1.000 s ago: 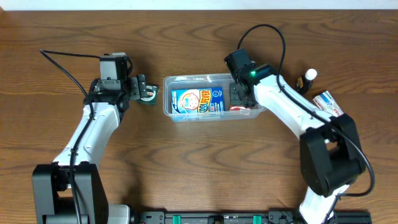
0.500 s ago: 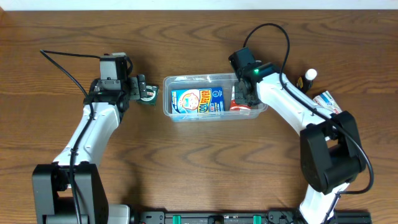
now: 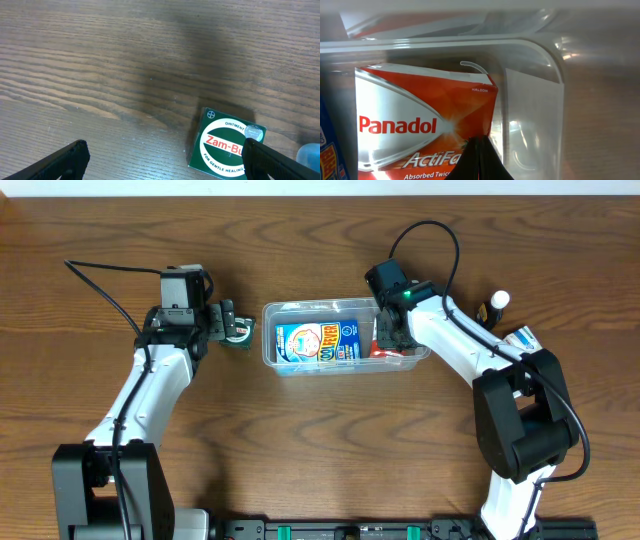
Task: Pack container
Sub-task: 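Lower the Panadol box beside the blue box and release, then push the Panadol box down into the container with right gripper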
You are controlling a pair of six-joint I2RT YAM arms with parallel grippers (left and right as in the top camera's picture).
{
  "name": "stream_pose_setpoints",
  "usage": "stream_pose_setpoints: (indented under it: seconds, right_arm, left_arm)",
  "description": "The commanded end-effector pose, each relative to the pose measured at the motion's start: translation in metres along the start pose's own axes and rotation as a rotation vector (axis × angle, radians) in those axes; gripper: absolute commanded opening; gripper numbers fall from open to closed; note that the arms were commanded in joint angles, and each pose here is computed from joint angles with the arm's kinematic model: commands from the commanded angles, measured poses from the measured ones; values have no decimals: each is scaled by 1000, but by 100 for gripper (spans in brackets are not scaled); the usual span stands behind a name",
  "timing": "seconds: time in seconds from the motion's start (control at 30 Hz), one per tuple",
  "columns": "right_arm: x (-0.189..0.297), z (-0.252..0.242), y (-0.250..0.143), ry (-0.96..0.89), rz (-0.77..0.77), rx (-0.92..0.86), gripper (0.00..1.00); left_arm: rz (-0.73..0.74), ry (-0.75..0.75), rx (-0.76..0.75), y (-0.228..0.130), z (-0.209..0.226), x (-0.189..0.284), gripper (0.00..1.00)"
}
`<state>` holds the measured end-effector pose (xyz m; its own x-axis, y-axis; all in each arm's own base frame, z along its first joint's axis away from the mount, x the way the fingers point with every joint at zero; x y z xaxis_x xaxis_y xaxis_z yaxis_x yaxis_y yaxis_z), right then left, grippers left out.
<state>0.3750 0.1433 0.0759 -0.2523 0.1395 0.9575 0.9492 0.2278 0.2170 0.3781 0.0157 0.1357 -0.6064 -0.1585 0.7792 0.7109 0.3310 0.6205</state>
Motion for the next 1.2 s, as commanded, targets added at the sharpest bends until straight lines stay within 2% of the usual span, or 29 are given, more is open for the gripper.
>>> stream_pose_setpoints:
  seconds: [0.0,0.17,0.3,0.43,0.73,0.93,1.17]
  right_arm:
    - [-9,9,4,99,16,-5,1]
    - [-6,23,12,218,-14,10,1]
    - [-5,25,13,233,-20,16,1]
    - [-4,30,15,273,-38,108,1]
    - [4,30,23,274,-73,190,1]
    - [29,27,43,270,-109,211,1]
    - [38,13,45,173,-83,193,1]
  left_arm:
    - [-12,2,6,6,0,1,98]
    - [-12,2,6,6,0,1,98]
    - [-12,2,6,6,0,1,98]
    - [-12,2,6,6,0,1,98]
    - [-12,2,6,6,0,1,98]
    - [-12,2,6,6,0,1,98]
    - [-12,2,6,6,0,1,98]
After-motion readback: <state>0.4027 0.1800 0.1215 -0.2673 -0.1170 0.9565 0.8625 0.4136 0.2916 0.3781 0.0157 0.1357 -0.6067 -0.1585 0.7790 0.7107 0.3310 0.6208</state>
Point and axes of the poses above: each gripper's point midway between its finger pads, its own x axis back along the fingers, its own z axis along the line the jaws close on, y = z × x, the point moved 5 cm from there along x, back along the fingers, and after that the axes turned 15 degrees about x, right-handed, at the moved point
